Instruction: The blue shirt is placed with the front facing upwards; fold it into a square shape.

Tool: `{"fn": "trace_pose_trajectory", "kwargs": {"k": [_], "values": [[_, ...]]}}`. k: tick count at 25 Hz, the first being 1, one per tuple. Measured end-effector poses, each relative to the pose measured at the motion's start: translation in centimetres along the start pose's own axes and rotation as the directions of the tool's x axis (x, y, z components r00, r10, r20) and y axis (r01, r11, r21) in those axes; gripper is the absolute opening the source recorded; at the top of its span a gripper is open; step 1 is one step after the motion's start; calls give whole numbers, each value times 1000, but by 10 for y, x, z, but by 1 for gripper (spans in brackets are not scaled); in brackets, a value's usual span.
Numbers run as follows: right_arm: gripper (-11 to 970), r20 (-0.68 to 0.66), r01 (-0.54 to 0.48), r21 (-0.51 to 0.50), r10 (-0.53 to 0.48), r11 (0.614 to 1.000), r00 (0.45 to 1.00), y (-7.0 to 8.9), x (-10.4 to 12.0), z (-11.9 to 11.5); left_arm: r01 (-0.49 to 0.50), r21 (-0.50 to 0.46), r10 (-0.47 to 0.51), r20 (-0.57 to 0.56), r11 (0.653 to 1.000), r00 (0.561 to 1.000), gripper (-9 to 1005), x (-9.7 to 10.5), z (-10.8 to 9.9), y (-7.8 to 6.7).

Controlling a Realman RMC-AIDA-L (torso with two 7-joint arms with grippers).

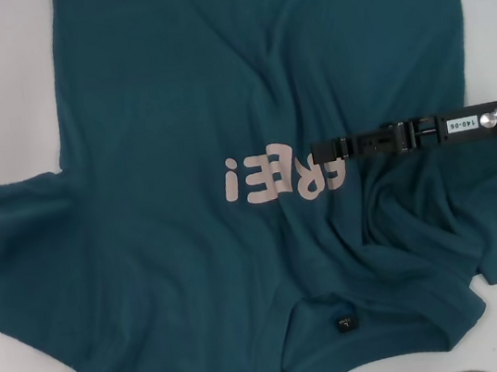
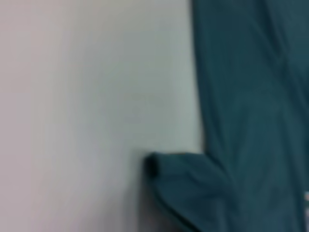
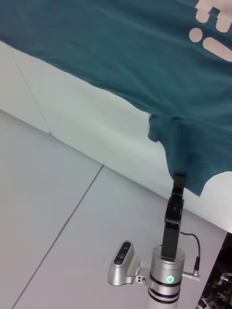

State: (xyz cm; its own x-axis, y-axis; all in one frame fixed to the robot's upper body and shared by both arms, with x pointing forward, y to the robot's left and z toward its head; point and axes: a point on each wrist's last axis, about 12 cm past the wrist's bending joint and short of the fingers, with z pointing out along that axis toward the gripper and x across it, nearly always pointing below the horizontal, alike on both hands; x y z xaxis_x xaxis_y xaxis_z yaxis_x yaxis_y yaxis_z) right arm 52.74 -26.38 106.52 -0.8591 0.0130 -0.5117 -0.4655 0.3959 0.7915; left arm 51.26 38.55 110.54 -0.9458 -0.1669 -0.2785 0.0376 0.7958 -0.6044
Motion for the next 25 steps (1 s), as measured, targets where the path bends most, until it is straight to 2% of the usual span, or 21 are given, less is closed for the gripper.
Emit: {"fn": "trace_pose_trajectory", "kwargs": {"k": [4, 5, 6, 11, 19, 25], "values": [[867, 1, 0, 2, 0, 1000, 1000, 0, 0, 0, 10, 87, -6, -42, 996, 999, 37, -4, 6, -16], [867, 1, 0, 2, 0, 1000, 1000, 0, 0, 0, 18, 131, -11, -55, 991, 998, 38, -5, 9, -25], [867, 1, 0, 2, 0, 1000, 1000, 0, 0, 0, 18, 131, -11, -55, 991, 998, 39, -5, 9, -25], [867, 1, 0, 1, 0, 1000, 1000, 0, 0, 0, 45, 200, -28, -85, 979, 996, 41, -9, 22, -43], [867, 1, 4, 2, -4, 1000, 1000, 0, 0, 0, 41, 288, 1, -144, 957, 990, 46, -16, 56, -78], [867, 2, 1, 5, -1, 1000, 1000, -1, 1, -1, 65, 297, -19, -157, 953, 987, 49, -20, 89, -89]]}}
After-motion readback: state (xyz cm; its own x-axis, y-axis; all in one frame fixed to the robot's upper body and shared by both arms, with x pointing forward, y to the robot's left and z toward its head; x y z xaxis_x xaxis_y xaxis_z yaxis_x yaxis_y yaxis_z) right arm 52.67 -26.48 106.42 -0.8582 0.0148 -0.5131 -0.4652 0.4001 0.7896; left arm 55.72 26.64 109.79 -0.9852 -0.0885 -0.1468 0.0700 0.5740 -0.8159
